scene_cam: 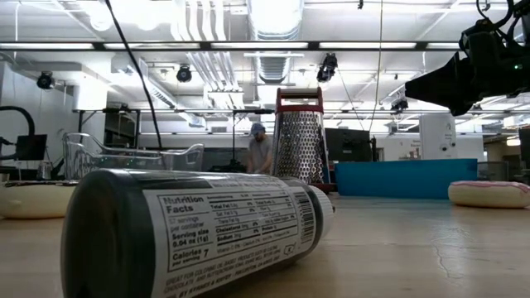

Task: Pick & Place Food Item
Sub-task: Put the black food coloring bottle into the black bin

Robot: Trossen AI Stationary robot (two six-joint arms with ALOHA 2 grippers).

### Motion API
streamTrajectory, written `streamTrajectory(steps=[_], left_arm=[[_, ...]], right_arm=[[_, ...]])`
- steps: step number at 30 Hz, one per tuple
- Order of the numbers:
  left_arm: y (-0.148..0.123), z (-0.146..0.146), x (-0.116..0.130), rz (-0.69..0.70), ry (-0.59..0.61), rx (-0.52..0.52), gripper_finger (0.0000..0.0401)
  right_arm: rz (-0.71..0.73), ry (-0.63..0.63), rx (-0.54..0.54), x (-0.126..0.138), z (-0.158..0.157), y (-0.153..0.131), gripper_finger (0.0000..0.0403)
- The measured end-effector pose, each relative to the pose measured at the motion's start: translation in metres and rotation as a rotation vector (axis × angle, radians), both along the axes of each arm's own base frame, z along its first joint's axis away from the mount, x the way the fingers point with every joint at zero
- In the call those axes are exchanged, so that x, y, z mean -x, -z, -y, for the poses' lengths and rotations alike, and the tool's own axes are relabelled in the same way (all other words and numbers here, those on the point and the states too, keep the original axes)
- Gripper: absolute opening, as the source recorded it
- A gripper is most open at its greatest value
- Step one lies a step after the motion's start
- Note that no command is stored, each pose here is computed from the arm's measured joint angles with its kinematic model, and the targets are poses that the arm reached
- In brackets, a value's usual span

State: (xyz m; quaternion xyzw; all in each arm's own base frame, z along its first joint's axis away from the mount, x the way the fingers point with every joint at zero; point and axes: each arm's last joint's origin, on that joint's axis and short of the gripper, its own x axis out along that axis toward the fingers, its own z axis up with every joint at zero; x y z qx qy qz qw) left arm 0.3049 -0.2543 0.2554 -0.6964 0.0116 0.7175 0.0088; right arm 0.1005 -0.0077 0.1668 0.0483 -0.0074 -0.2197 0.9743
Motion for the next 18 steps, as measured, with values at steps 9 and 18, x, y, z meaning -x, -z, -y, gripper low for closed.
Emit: streamTrajectory(steps=[9, 18], left_arm=[[0.001, -0.01, -0.043, 0.197, 0.007, 0.131, 0.0241], [0.012, -0.012, -0.062, 0.275, 0.007, 0.141, 0.0241]], right_arm=[[0.0, 0.0, 0.0, 0.0, 0.0, 0.0, 0.0164], [0.0, 0.0, 0.0, 0.0, 0.0, 0.0, 0.0164]])
